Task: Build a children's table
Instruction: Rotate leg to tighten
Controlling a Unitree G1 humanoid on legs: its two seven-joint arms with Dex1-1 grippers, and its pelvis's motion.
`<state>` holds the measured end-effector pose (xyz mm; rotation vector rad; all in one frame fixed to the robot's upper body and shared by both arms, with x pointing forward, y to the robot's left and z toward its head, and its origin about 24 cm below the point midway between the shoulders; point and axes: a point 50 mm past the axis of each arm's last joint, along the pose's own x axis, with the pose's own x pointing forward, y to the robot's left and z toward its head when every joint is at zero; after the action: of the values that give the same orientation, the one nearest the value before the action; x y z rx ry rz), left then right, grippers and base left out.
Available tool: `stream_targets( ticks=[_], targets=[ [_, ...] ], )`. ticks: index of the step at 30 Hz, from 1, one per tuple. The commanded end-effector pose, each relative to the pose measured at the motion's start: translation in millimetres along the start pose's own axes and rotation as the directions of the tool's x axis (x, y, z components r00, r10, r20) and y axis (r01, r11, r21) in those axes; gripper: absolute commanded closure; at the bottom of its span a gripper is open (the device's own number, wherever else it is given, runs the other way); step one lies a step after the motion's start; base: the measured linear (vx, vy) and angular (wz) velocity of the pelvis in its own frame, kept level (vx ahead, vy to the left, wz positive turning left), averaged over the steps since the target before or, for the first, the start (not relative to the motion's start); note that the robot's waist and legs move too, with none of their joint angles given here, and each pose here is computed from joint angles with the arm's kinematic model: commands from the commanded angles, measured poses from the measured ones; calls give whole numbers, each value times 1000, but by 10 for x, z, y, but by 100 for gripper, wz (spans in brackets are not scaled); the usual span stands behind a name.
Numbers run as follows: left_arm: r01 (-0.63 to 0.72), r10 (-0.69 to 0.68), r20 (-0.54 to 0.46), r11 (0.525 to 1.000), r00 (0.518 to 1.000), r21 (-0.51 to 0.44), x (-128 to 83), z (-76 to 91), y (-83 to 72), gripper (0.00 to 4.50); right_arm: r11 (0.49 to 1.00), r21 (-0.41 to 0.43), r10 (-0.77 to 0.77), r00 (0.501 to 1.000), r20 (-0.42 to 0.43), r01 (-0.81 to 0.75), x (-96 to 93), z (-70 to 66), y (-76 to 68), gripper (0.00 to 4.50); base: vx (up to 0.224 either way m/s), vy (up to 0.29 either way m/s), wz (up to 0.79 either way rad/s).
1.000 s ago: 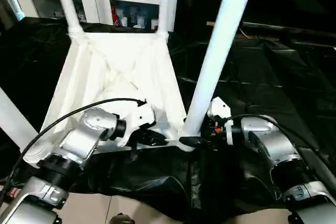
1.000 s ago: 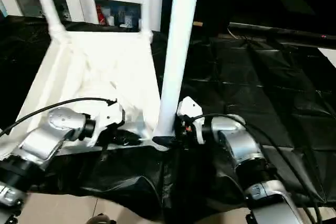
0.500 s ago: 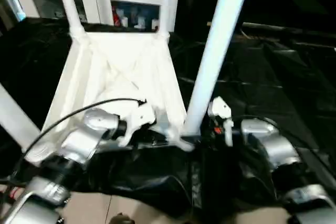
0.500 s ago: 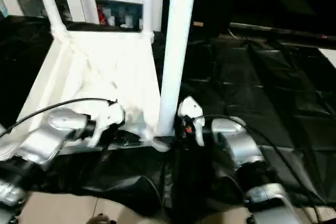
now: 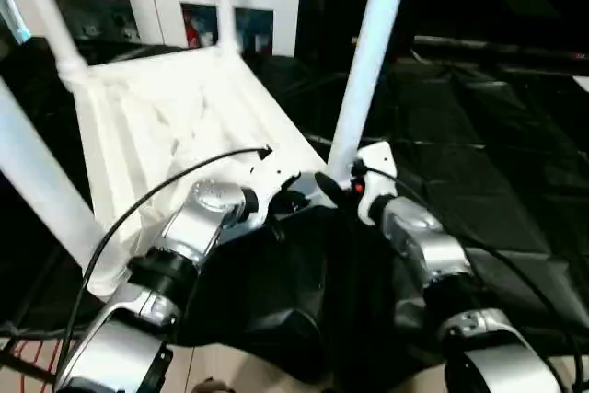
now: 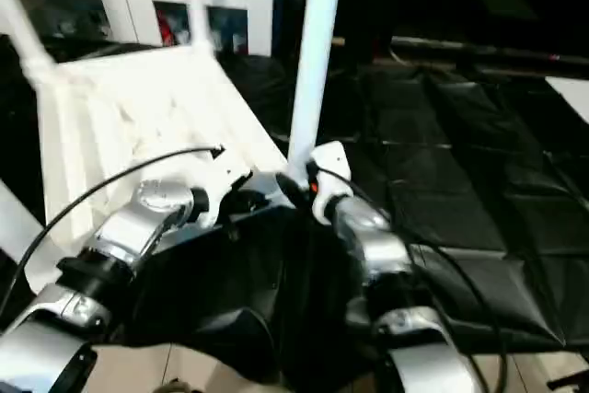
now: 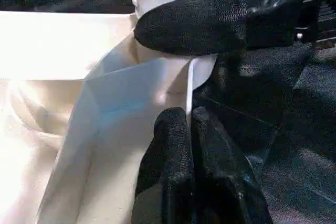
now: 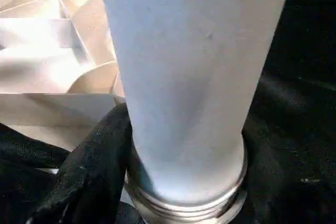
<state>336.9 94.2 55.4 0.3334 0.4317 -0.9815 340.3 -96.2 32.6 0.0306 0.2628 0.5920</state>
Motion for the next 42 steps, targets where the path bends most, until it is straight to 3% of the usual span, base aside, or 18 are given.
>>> stream_targets(
  ticks=[1, 4, 6, 12, 18, 24, 30, 36, 38, 39, 42],
  targets=[
    [71, -85, 121, 991, 989, 115, 32, 284, -114, 450, 961, 0, 275, 961, -4, -275, 90, -33, 416, 104, 0, 0, 0],
    [110, -126, 116, 985, 985, 133, -7, 241, -136, 450, 949, -24, 315, 949, -13, -316, 47, -28, 377, 60, 0, 0, 0],
    [143, -159, 110, 980, 981, 141, -46, 205, -151, 450, 932, -44, 358, 933, -27, -359, -4, -23, 334, 53, 0, 0, 0],
    [292, -307, 47, 935, 951, 201, -237, 48, -197, 450, 828, -111, 540, 835, -110, -550, -275, 11, 148, 53, 0, 0, 0],
    [373, -384, 10, 902, 923, 218, -363, -14, -202, 450, 764, -122, 612, 771, -179, -634, -438, 0, 47, 53, 0, 0, 0],
    [431, -437, -23, 874, 899, 226, -449, -68, -214, 450, 720, -116, 647, 722, -244, -684, -526, -29, 7, 100, 0, 0, 0],
    [440, -445, -26, 870, 895, 223, -452, -81, -226, 450, 715, -108, 655, 716, -243, -691, -515, -30, 30, 159, 0, 0, 0],
    [419, -425, -18, 883, 905, 213, -435, -83, -222, 450, 723, -85, 658, 720, -221, -686, -513, -75, 76, 180, 0, 0, 0],
    [348, -355, 6, 919, 935, 184, -380, -54, -167, 450, 759, -61, 629, 755, -185, -648, -481, -96, 93, 182, 0, 0, 0],
    [278, -286, 33, 948, 958, 153, -322, -13, -119, 450, 815, -40, 566, 810, -156, -578, -405, -124, 95, 182, 0, 0, 0],
    [215, -223, 61, 969, 973, 125, -261, 39, -79, 450, 874, -23, 478, 867, -138, -486, -317, -160, 88, 183, 0, 0, 0]
  ],
)
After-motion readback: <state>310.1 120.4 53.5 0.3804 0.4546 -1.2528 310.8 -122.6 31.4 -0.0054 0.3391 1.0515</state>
